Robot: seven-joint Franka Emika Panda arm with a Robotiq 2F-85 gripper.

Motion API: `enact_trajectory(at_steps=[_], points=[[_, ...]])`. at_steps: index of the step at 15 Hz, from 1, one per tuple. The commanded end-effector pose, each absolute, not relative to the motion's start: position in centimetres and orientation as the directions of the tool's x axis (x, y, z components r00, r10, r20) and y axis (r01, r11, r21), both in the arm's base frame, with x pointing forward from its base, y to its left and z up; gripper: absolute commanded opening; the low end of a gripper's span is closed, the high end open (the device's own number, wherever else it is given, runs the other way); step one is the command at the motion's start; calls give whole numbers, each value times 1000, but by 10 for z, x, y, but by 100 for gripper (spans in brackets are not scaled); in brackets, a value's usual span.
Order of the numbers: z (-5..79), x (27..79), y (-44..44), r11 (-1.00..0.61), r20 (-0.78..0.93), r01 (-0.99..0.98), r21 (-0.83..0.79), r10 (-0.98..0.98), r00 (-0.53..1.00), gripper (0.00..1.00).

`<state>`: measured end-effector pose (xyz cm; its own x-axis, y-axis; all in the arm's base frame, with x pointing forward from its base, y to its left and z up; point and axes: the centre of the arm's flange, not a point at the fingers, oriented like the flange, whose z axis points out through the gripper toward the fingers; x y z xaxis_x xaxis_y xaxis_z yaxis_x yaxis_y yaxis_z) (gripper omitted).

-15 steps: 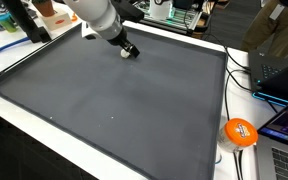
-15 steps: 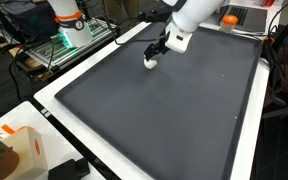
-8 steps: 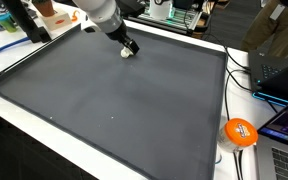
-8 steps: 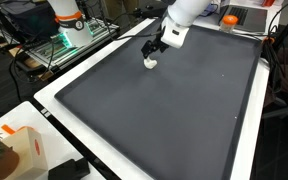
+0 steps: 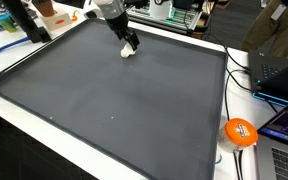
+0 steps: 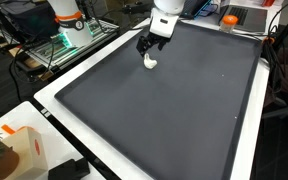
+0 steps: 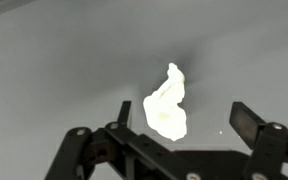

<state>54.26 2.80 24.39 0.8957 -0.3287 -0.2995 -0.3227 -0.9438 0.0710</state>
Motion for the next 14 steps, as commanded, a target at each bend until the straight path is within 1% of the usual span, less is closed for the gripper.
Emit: enact_trajectory(at_steps=[1, 4, 5, 9, 14], points=[[264, 497, 28, -941, -210, -337, 38, -338, 918, 100], [271, 479, 31, -955, -194, -297, 8, -292, 936, 100], [263, 507, 30, -948, -214, -317, 34, -317, 924, 100], [270, 493, 33, -953, -204, -303, 27, -302, 931, 100], [259, 457, 28, -942, -158, -335, 30, -335, 929, 100]])
